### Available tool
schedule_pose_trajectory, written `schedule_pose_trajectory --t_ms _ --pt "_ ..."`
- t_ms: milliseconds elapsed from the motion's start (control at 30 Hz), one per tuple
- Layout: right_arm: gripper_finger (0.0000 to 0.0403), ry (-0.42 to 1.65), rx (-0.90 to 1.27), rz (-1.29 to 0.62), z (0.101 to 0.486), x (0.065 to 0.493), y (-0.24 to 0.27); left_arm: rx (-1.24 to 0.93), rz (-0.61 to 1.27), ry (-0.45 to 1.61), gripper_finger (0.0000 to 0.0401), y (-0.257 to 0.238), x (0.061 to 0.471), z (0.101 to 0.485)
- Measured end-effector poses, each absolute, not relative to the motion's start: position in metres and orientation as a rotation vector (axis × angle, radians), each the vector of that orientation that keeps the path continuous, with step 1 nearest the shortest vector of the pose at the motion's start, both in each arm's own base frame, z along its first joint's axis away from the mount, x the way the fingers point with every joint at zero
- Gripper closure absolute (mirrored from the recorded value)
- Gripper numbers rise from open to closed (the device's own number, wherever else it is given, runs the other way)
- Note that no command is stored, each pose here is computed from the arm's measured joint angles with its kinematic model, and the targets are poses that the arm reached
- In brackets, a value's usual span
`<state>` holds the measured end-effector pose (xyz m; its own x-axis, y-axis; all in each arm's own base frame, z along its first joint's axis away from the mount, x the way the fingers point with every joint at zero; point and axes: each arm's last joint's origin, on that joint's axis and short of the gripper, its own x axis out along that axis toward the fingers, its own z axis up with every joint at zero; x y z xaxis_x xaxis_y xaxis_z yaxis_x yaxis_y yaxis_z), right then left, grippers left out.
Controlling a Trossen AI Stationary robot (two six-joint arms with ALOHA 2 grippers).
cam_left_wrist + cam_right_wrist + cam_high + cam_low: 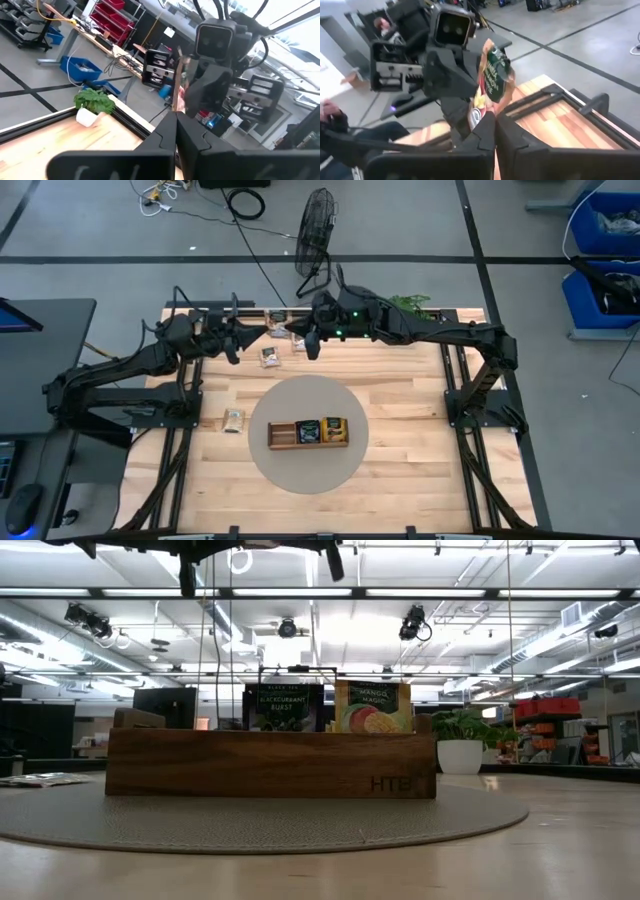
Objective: Pick & Place Tea
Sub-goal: Put the brown tea bag into the left section of the wooden organizer
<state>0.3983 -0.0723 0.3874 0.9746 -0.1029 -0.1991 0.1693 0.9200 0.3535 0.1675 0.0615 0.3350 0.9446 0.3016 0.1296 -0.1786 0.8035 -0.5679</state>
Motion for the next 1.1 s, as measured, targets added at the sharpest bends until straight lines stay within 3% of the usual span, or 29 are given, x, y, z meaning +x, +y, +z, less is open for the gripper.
schedule_pose_trajectory --t_ms 267,700,867,1100 --pt "0.0401 0.300 0.340 -0.121 0.385 0.387 -0.068 -0.560 0.213 -0.202 0.0334 0.060 0.167 0.335" --pt "0.0403 0.582 0.305 0.003 0.369 0.371 -0.045 -0.587 0.106 -0.023 0.0167 0.056 0.169 0.322" --pt "0.0403 0.579 0.287 0.051 0.369 0.374 -0.031 -0.640 0.071 0.035 0.0153 0.056 0.178 0.314" --pt "0.0403 0.574 0.313 0.044 0.368 0.376 -0.029 -0.644 -0.050 0.094 0.0169 0.047 0.200 0.305"
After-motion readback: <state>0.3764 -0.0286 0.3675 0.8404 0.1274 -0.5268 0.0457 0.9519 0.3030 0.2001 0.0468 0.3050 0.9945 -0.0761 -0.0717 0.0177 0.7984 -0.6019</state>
